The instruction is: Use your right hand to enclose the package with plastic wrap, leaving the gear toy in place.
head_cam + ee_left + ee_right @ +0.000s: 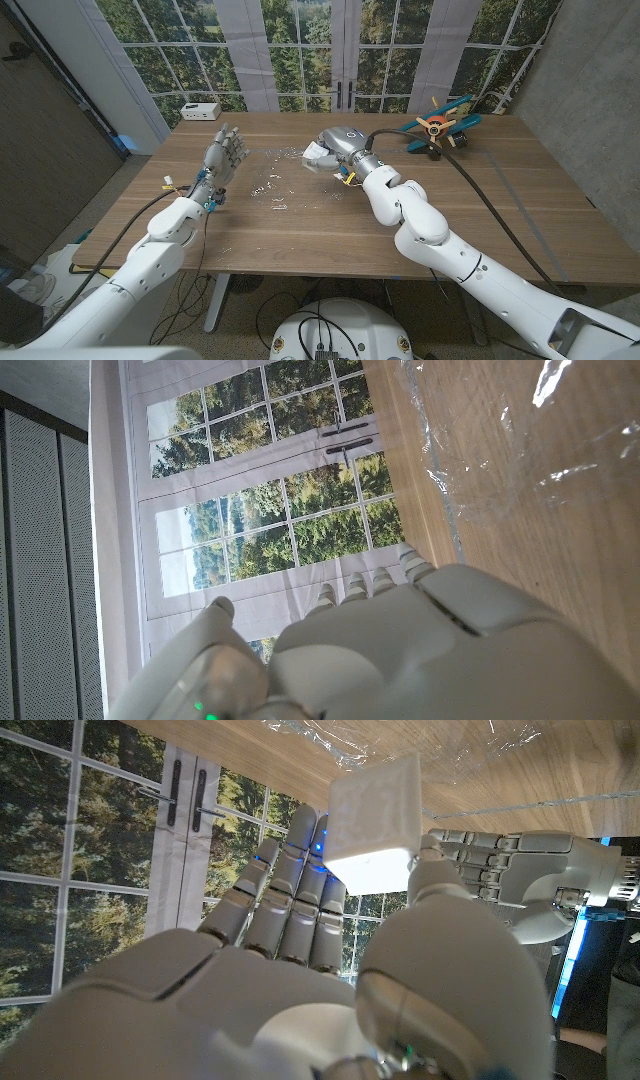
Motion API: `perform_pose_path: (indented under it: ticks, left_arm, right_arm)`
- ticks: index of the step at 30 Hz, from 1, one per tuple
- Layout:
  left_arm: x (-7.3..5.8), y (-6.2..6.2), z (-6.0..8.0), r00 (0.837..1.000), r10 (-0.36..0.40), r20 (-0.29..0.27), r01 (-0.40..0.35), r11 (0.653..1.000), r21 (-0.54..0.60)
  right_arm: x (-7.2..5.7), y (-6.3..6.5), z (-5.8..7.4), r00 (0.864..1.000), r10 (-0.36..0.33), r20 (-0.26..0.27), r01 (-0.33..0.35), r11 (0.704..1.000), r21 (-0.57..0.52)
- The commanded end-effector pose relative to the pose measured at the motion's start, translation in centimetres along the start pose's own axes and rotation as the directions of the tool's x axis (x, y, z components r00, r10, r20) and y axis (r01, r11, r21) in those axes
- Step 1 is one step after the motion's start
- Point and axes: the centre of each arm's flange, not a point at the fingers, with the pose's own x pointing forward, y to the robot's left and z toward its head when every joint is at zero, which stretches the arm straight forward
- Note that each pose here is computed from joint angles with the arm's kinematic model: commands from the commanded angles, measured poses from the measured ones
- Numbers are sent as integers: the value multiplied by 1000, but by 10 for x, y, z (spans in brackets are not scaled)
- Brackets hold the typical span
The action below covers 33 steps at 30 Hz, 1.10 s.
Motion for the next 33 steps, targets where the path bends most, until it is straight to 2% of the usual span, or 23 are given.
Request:
perform_pose_path:
  ticks: [1,8,18,24,33]
  left_arm:
    - [-10,10,2,999,43,1,-43,999,6]
    - [-13,13,3,998,59,0,-59,998,7]
    - [-13,14,6,998,66,-1,-66,998,12]
    - [-15,14,7,997,72,-1,-72,997,13]
    - [-20,13,6,997,82,-1,-82,997,10]
  right_arm:
    - [37,0,1,998,-1,56,-1,1000,26]
    - [57,3,3,996,10,84,-12,1000,28]
    - [79,15,-2,995,51,88,-54,998,29]
    - [88,24,-4,992,86,92,-89,996,30]
    - [94,37,-5,985,133,107,-136,990,27]
